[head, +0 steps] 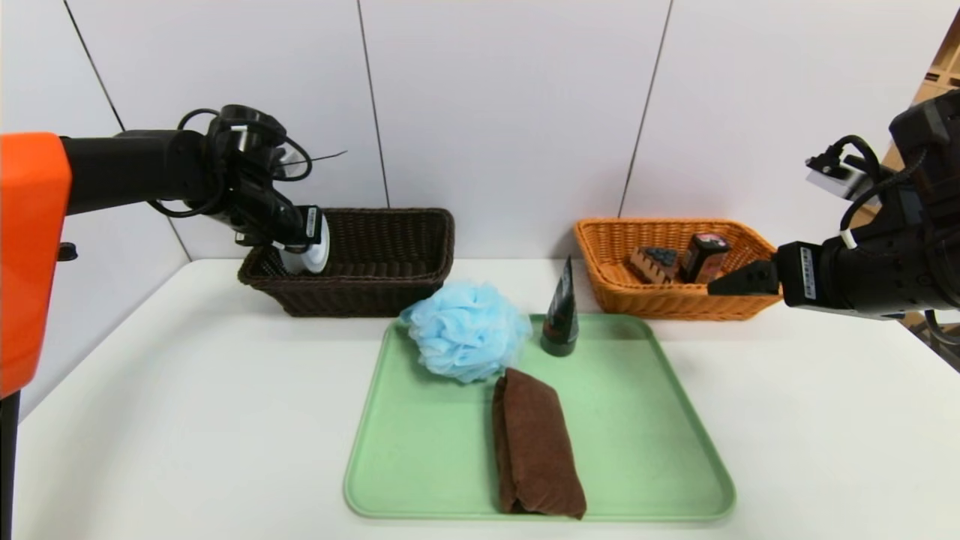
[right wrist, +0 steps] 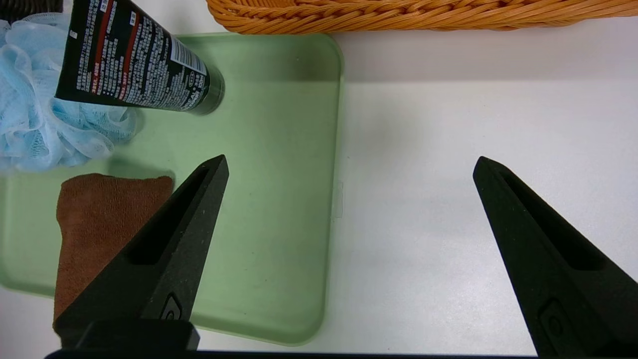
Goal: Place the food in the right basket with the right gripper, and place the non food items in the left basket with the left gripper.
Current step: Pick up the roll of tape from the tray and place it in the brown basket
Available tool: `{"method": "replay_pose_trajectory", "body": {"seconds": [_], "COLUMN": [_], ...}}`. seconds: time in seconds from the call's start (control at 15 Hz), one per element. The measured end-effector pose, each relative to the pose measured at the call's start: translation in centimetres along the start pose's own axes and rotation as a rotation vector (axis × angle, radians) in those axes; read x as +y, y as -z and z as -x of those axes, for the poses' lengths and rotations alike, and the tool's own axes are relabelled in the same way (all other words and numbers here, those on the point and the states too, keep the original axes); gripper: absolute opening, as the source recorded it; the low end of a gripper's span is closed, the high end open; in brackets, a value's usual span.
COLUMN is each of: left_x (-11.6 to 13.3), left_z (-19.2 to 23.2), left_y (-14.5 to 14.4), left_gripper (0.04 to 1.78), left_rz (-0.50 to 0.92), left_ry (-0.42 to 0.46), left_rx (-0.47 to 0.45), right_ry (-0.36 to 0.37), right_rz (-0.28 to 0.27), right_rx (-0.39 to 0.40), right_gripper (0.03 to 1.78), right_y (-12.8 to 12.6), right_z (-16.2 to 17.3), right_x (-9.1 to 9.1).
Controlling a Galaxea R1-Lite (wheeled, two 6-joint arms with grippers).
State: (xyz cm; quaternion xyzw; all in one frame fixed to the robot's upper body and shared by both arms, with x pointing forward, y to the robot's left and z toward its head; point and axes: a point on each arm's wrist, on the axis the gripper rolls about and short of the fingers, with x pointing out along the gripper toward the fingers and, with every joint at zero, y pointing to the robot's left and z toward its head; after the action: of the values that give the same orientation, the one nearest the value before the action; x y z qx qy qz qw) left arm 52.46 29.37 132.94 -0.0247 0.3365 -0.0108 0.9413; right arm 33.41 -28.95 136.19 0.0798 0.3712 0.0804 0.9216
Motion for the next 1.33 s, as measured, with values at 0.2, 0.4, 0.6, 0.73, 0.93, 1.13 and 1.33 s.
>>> {"method": "replay_pose_trajectory", "body": {"seconds": [0.2,0.4,0.6,0.73,0.93,1.13,1.33], "left_x": [0.0,0.0,0.0,0.0,0.0,0.0,-2.0], "left_z": [-0.5,-0.5,0.4,0.9,1.0,1.5,6.3], "left_y": [0.2,0.2,-0.2,-0.3,-0.3,-0.6,-1.7], "left_gripper": [0.59,0.59,0.59,0.65,0.99,1.23,1.38], "left_rz": [-0.001,0.0,-0.001,-0.013,-0.017,-0.017,-0.04], "left_ry": [-0.001,-0.001,0.001,0.0,0.0,-0.001,0.045], "left_rx": [0.013,0.01,-0.006,-0.01,-0.013,-0.03,-0.1], "right_ry": [0.001,0.001,0.001,0.001,-0.002,-0.001,0.004], "right_rz": [0.0,0.0,0.0,0.0,0.0,-0.001,-0.004], "right_rx": [0.004,0.011,0.01,0.01,0.009,0.013,0.027], "right_gripper": [1.7,1.7,1.7,1.7,1.7,1.7,1.7], "right_y": [0.1,0.2,0.2,0.2,0.2,0.3,0.8], "right_z": [-0.1,-0.2,-0.1,-0.1,-0.1,-0.1,-0.2], "right_x": [0.0,0.0,0.0,0.0,0.0,-0.1,-0.2]}}
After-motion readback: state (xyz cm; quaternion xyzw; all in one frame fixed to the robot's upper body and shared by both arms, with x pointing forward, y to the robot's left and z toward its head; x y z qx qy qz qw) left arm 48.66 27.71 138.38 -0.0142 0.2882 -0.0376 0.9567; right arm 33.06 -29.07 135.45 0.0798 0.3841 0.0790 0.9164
